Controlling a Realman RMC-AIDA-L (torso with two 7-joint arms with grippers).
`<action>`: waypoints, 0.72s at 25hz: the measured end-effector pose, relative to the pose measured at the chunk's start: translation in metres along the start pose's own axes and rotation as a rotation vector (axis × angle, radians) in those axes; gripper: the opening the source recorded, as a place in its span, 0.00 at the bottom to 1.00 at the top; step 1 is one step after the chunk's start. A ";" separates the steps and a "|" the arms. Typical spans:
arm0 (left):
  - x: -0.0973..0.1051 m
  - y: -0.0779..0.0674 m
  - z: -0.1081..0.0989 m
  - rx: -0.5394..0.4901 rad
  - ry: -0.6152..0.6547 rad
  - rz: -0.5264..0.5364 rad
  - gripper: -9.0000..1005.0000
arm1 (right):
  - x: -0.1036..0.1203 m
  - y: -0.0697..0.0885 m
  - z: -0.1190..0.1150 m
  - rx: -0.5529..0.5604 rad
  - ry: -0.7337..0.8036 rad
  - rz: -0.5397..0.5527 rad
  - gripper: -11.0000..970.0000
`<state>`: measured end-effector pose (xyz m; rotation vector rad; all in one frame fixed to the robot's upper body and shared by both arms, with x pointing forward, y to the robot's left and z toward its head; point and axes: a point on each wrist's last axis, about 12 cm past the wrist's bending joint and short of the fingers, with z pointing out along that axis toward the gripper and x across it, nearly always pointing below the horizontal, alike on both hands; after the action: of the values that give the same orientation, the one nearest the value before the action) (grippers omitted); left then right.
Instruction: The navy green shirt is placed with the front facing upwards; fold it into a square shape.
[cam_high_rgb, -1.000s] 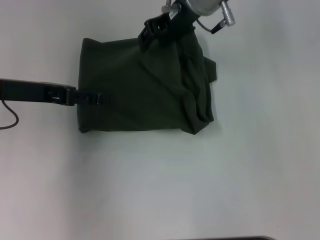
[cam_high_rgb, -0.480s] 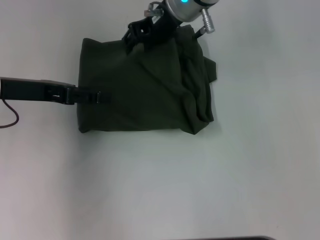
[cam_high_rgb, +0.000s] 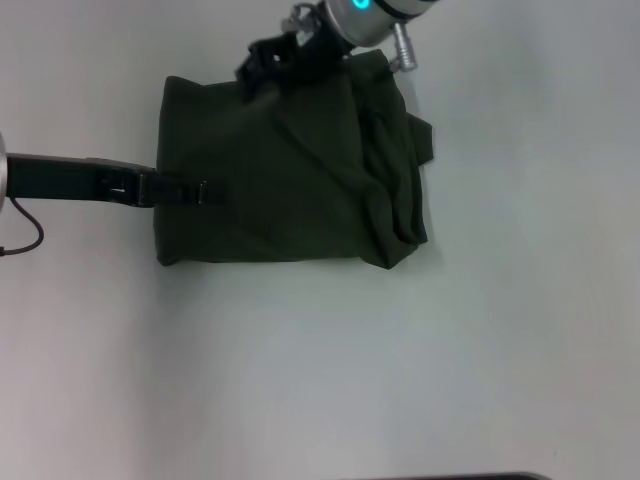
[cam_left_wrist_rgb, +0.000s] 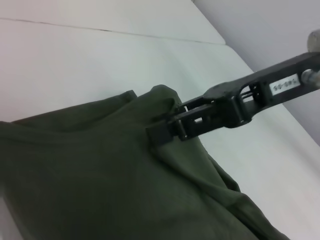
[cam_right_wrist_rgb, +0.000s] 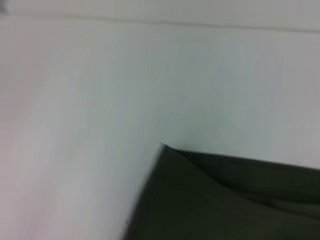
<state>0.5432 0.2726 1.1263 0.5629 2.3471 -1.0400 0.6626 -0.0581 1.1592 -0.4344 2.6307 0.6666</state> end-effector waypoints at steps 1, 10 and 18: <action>0.000 0.000 0.000 -0.002 -0.001 -0.001 0.84 | -0.001 0.003 0.000 -0.024 -0.009 0.002 0.55; -0.002 0.000 0.000 0.001 -0.010 -0.005 0.84 | 0.009 0.005 0.007 -0.087 0.010 0.005 0.55; -0.006 -0.001 0.002 0.000 -0.018 -0.007 0.84 | 0.025 -0.002 0.015 -0.060 0.076 0.007 0.55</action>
<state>0.5476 0.2692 1.1292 0.5433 2.3356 -1.0435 0.6460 -0.0573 1.1349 -0.4777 2.6903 0.7471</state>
